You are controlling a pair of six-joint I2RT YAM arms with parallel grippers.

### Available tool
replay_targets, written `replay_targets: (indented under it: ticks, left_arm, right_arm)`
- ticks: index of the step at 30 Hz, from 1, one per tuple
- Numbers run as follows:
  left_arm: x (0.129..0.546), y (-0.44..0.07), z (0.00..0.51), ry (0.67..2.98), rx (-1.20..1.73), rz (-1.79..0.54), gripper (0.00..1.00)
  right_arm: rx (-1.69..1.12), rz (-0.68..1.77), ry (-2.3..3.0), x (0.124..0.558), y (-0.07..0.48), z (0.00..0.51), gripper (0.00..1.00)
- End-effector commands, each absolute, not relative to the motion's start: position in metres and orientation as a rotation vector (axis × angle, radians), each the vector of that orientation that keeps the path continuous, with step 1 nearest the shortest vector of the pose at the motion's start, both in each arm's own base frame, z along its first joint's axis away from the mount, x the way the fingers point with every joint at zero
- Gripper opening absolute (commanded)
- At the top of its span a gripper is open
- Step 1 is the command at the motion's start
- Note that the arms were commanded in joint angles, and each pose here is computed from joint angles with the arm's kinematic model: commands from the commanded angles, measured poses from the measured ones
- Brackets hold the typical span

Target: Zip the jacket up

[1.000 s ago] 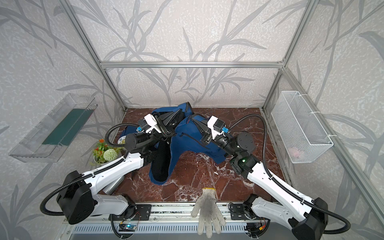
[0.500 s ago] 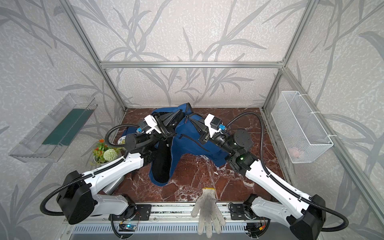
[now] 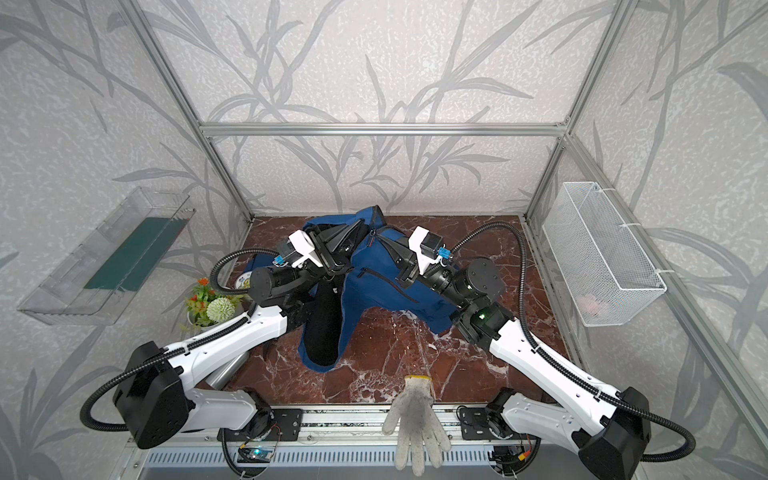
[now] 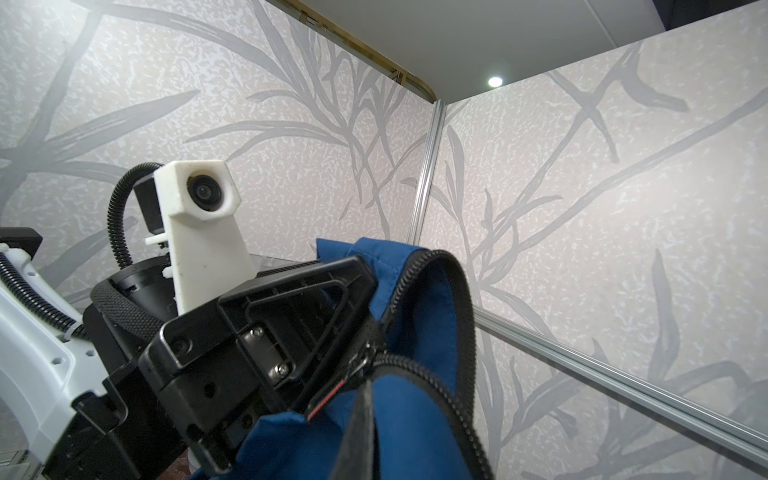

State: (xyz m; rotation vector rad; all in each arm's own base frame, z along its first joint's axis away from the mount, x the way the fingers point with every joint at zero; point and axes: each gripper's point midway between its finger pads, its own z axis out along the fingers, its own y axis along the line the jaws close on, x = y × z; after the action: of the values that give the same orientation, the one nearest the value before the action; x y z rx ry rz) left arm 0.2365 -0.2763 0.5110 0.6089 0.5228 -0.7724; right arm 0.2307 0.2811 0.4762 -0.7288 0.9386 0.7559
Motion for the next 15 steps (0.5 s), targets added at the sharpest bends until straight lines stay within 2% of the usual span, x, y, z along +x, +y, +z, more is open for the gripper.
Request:
replay_targets:
  ticks: [1,15]
  left_arm:
    - [0.2179,-0.2683,0.5285,0.422,0.603,-0.752,0.00]
    - [0.2179,-0.2679,0.5247,0.431,0.602,-0.748,0.00]
  right_arm:
    - [-0.694,0.764,0.824,0.2184,0.2723,0.5128,0.00]
    - [-0.691,0.769,0.808,0.2179,0.2728,0.5167,0.00]
